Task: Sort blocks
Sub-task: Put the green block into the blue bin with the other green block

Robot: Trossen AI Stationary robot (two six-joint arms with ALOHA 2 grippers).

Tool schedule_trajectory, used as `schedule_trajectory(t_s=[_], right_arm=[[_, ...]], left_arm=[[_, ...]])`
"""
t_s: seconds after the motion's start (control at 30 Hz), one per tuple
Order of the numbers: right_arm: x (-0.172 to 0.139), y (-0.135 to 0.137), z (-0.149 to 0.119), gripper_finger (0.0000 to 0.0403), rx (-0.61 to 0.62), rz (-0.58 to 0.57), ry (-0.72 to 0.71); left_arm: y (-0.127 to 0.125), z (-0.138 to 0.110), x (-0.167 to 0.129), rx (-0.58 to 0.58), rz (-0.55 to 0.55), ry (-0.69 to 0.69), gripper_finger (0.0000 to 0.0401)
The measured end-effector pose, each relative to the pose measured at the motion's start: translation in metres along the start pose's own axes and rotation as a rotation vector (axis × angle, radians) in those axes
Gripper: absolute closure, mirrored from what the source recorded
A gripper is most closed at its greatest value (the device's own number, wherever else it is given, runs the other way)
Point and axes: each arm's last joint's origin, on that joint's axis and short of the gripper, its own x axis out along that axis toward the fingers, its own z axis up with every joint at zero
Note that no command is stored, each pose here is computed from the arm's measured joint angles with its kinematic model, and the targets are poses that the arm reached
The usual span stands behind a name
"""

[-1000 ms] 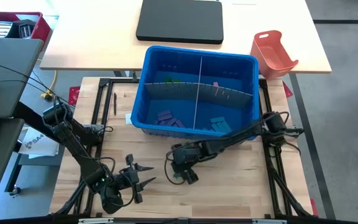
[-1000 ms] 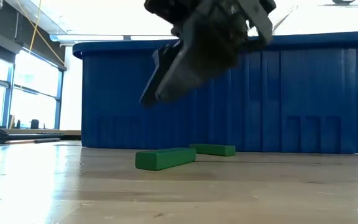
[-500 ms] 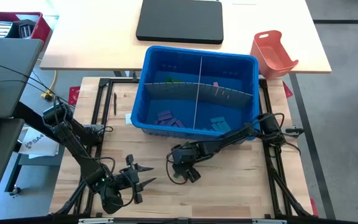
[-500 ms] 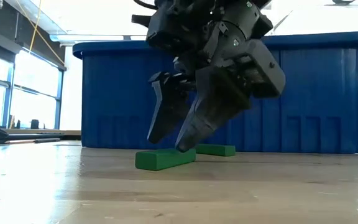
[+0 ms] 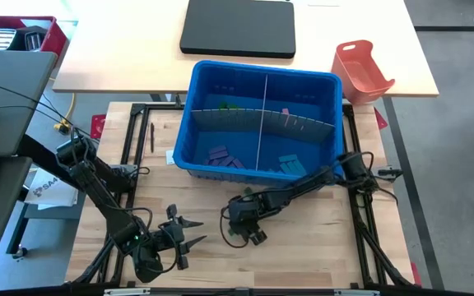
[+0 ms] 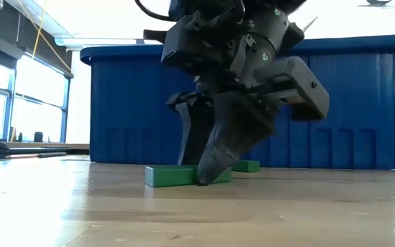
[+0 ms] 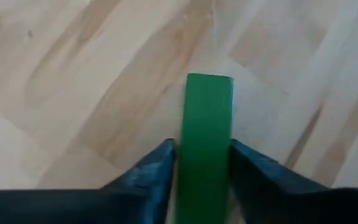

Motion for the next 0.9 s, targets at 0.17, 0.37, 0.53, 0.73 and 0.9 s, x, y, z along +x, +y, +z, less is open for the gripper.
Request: schedule_trajectory(t_s=[0.17,0.37,0.53,0.73,0.9], right_arm=[[-0.011,0.011,0.007,0.0306,0.175,-0.072,0.004],[-0.057,0.040,0.031,0.0306,0.273,-0.205,-0.080],[-0.095,0.069,0.044,0.0306,0.300,-0.276,-0.156],[-0.121,0.090,0.049,0.0306,0.327,-0.372,-0.209],[-0.123,0.101,0.046,0.0306,0.327,-0.407,-0.182]], left_arm=[[0.000,0.000,0.000,-0.001,0.000,0.000,0.0229],[-0.003,-0.007,0.005,0.027,0.005,0.016,0.0228],[-0.007,-0.013,0.026,0.046,0.058,0.007,0.0218],[-0.017,-0.009,0.066,0.129,-0.020,-0.010,0.0164],[-0.018,0.004,0.093,0.196,-0.144,-0.071,0.0122]])
